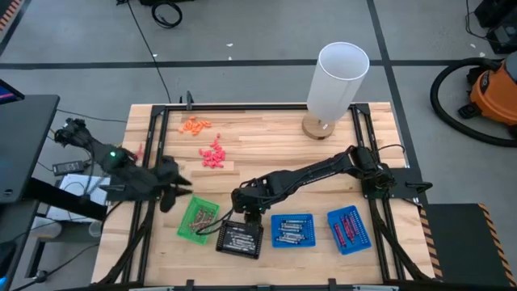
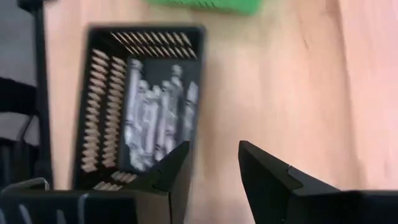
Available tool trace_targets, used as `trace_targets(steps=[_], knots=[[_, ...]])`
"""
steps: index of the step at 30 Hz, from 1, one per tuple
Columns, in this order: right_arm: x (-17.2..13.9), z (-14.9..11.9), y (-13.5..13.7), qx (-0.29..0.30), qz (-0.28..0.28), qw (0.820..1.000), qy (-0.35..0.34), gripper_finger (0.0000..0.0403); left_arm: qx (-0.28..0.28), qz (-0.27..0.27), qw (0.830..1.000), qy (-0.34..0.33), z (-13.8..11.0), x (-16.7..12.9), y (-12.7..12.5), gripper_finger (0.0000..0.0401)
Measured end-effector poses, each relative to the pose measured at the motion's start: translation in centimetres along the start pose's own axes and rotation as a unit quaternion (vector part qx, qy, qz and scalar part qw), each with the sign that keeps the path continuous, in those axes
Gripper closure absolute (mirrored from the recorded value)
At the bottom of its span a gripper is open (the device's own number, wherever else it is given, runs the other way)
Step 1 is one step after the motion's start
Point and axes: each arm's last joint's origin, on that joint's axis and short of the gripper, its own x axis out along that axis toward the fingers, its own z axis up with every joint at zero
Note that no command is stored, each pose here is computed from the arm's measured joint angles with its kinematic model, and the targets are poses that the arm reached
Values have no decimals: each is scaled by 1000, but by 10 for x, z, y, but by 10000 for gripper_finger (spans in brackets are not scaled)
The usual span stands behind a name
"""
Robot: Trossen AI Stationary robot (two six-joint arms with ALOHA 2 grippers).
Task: Sort crayons
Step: Return to Home Position
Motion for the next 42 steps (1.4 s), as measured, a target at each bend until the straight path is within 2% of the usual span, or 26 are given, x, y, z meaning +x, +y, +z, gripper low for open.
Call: trace_targets(steps=[7, 12, 18, 25, 33, 42], knots=[[-19, -17, -27, 23, -3, 998, -51, 273, -60, 11, 996, -69, 1, -22, 27, 244], [-41, -46, -53, 68, -3, 993, -97, 275, -93, 51, 988, -115, -3, -27, 43, 245], [-63, -86, -81, 111, 20, 985, -130, 276, -141, 86, 971, -174, -12, -26, 61, 262], [-99, -124, -121, 150, 6, 972, -181, 276, -209, 120, 940, -240, -19, -19, 74, 284], [-125, -161, -161, 206, 7, 947, -248, 276, -260, 133, 912, -287, -31, 6, 87, 287], [-170, -192, -184, 237, -4, 901, -363, 280, -284, 116, 887, -346, -36, 16, 94, 287]])
